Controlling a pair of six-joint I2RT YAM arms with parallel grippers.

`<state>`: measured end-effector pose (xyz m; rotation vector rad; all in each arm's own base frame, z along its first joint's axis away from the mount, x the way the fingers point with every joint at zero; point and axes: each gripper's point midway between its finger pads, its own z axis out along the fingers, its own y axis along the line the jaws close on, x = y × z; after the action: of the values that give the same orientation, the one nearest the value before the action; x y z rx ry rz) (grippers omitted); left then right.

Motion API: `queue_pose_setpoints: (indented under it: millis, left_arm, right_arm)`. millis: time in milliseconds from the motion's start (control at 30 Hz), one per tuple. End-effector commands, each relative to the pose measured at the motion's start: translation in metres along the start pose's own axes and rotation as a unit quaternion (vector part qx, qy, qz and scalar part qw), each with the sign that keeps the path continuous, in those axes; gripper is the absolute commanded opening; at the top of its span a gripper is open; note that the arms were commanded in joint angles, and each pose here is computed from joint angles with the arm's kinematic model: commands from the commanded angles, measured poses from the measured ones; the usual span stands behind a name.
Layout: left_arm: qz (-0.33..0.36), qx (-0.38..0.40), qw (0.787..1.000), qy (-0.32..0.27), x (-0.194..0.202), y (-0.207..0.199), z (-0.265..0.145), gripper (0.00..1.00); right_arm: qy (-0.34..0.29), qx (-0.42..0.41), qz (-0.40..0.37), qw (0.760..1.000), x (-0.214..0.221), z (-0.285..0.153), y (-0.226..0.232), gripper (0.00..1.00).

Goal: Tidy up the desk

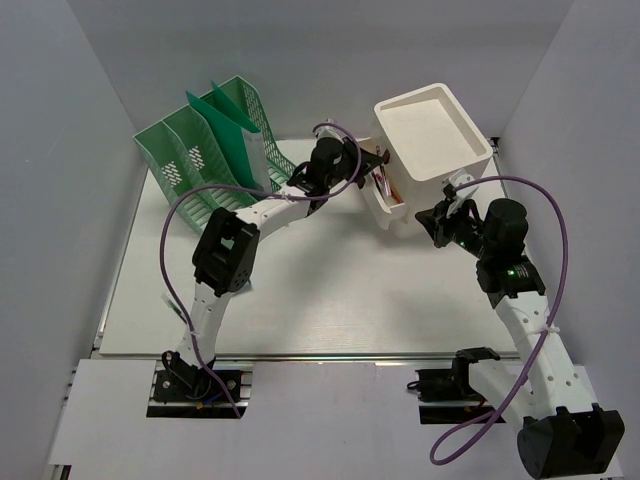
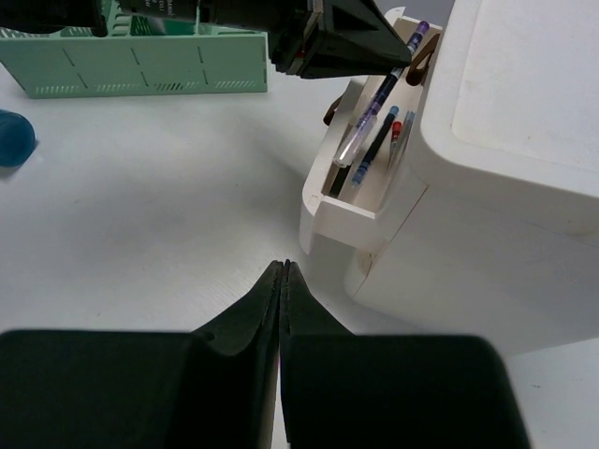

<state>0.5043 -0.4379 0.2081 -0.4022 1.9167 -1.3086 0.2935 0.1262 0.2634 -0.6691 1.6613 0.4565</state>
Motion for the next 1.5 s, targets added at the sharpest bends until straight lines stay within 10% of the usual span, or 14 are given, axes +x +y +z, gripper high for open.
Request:
queue_pose_setpoints:
  millis: [0,167,400,567,767,867,1033,1467]
  left_arm:
    - [-0.012,0.025,0.999,-0.02,-0.017,-0.027,0.005,0.32]
    - [0.0,0.026,0.999,-0.021,-0.022,-0.035,0.006,0.52]
    - [0.049,0.018,0.998,-0.035,-0.047,-0.054,-0.015,0.5]
    - [0.147,-0.001,0.988,-0.036,-0.062,-0.078,-0.063,0.18]
    - [0.261,-0.042,0.964,0.02,-0.044,-0.061,-0.163,0.0]
    - [0.296,-0.117,0.948,0.012,-0.047,-0.028,-0.225,0.09]
    - [0.315,-0.241,0.918,-0.008,-0.057,0.03,-0.311,0.52]
    - [0.149,-0.525,0.838,-0.006,-0.051,0.179,-0.432,0.81]
  right_arm:
    - [-0.021,-0.004,-0.006,1.0,-0.007,-0.002,0.001,0.0]
    - [-0.019,-0.006,-0.006,1.0,-0.007,-0.003,0.001,0.0]
    - [-0.021,-0.028,-0.015,0.999,-0.007,-0.004,0.009,0.0]
    - [-0.016,-0.069,-0.038,0.997,-0.003,-0.006,0.022,0.01]
    - [0.002,-0.168,-0.062,0.984,0.012,-0.009,0.052,0.43]
    - [0.013,-0.185,-0.053,0.981,0.015,-0.006,0.055,0.44]
    - [0.021,-0.204,-0.044,0.978,0.018,-0.004,0.062,0.42]
    - [0.025,-0.201,-0.039,0.979,0.019,0.0,0.065,0.4]
